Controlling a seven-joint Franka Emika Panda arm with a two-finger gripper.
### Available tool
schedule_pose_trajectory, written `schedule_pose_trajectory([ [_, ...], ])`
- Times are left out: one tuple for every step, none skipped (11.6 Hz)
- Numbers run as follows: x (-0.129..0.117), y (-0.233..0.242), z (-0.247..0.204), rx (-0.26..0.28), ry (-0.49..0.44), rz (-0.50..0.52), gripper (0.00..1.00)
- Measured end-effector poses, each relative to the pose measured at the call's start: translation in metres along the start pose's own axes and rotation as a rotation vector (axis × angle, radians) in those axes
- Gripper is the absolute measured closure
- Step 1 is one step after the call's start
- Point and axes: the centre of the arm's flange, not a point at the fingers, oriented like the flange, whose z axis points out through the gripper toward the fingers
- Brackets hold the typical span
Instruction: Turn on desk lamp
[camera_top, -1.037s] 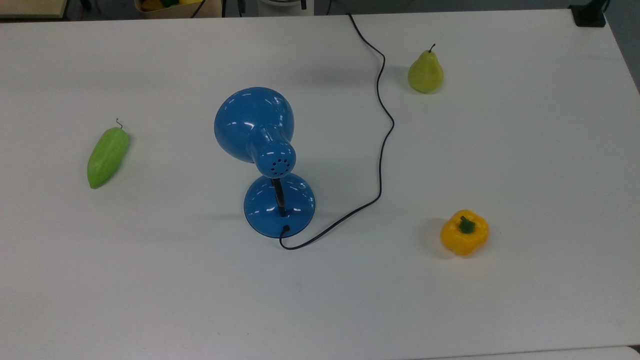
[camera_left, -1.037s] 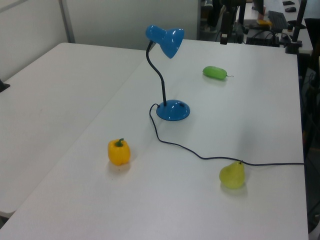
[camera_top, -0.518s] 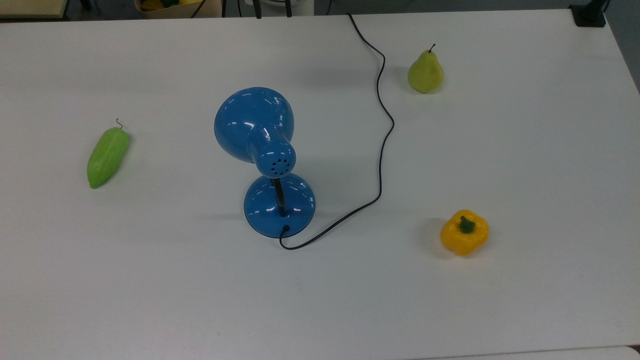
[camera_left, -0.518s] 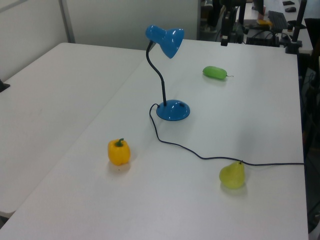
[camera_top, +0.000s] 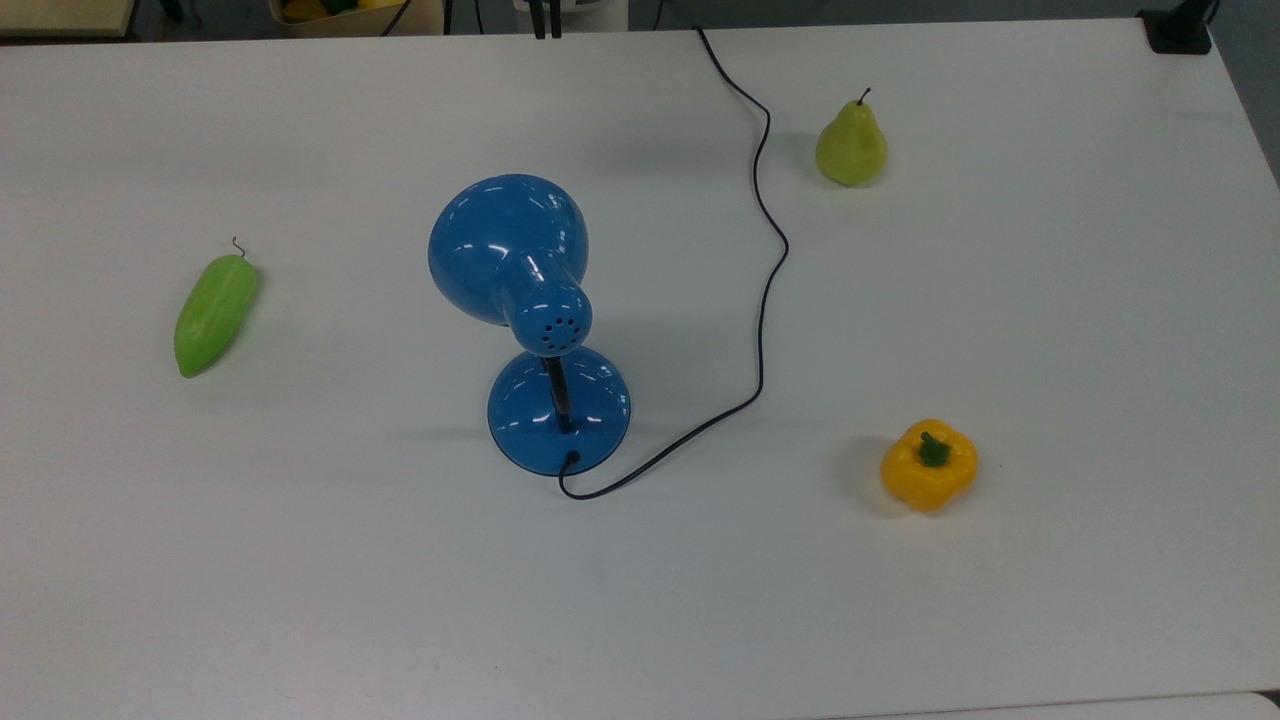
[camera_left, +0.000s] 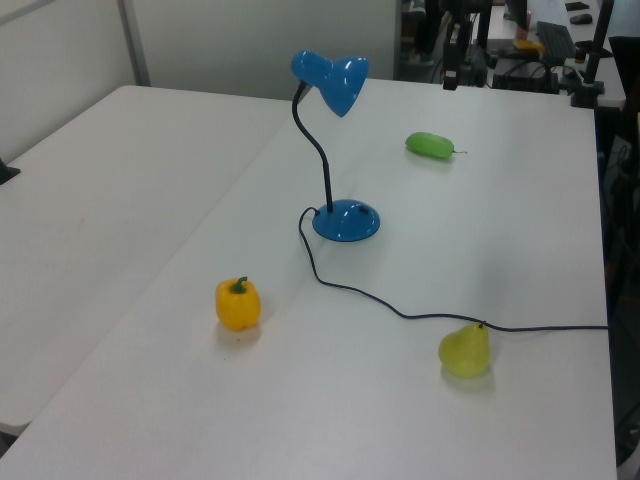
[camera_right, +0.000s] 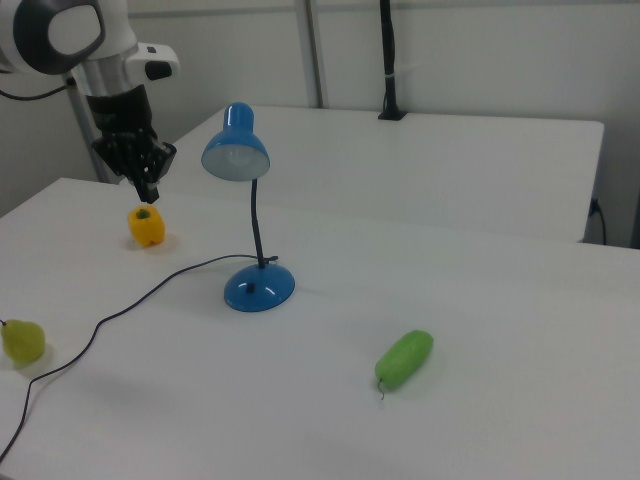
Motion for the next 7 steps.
schedule_pose_trajectory([
  [0.0005,-0.0005,0.0011,0.000,-0.002,-0.001,0.96],
  [0.0010,-0.0007,0.0022,0.001,-0.004,-0.001,0.99],
  [0.0011,-0.0009,0.0026,0.002,-0.005,-0.001,0.99],
  [0.0011,-0.0010,0.0026,0.003,-0.005,-0.001,0.99],
  [0.0011,-0.0011,0.0026,0.004,-0.005,-0.001,0.99],
  [0.0012,-0.0017,0.0026,0.012,-0.005,0.000,0.99],
  [0.0012,-0.0022,0.0027,0.017,-0.005,0.001,0.99],
])
